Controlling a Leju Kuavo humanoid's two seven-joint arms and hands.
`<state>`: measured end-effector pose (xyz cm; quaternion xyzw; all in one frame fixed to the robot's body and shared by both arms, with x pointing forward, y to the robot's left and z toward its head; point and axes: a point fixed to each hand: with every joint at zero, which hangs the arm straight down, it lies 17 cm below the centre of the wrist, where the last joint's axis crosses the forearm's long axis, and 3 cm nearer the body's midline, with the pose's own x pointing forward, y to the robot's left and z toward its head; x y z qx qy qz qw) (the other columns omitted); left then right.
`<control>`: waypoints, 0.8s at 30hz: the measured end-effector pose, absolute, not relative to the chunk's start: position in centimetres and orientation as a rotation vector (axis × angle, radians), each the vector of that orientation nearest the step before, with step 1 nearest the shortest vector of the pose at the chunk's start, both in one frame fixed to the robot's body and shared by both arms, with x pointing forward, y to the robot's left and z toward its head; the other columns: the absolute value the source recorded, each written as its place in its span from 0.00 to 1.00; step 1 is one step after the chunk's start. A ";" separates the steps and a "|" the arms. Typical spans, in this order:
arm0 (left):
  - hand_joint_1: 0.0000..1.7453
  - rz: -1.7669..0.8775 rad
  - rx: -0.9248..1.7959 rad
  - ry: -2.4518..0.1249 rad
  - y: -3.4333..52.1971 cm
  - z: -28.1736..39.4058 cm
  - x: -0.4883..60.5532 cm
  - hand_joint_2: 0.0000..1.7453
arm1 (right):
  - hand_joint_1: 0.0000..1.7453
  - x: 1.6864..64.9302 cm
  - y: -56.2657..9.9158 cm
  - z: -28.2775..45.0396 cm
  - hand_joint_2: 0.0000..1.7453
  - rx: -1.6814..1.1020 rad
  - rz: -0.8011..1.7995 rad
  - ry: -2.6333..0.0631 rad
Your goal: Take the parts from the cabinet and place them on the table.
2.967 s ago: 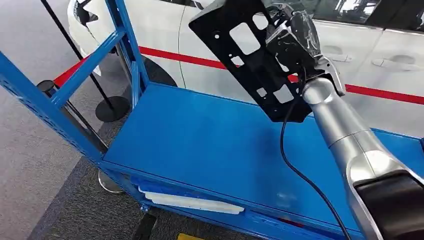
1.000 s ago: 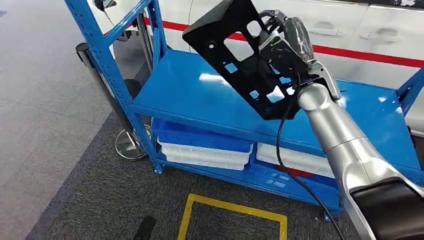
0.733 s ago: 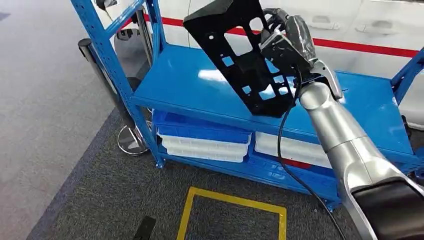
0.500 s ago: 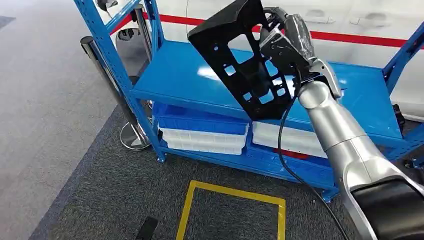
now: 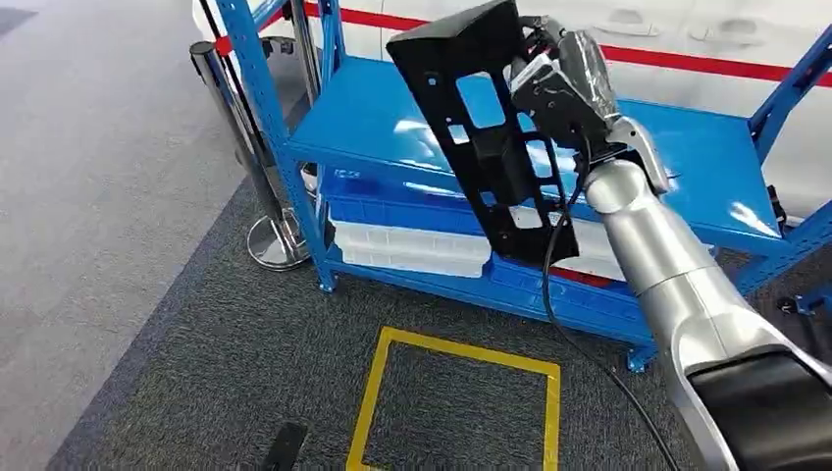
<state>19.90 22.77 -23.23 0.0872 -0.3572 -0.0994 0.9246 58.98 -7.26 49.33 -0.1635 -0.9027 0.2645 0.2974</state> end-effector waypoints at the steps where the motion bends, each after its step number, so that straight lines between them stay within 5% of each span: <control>1: 0.00 -0.204 0.178 -0.733 22.8 -23.2 19.9 1.00 | 1.00 59.0 -7.3 49.1 1.00 -0.434 0.703 -2.396; 24: 0.00 -0.187 0.186 -0.739 23.2 -23.4 19.0 1.00 | 1.00 58.9 -7.8 44.3 1.00 -0.339 0.660 -2.377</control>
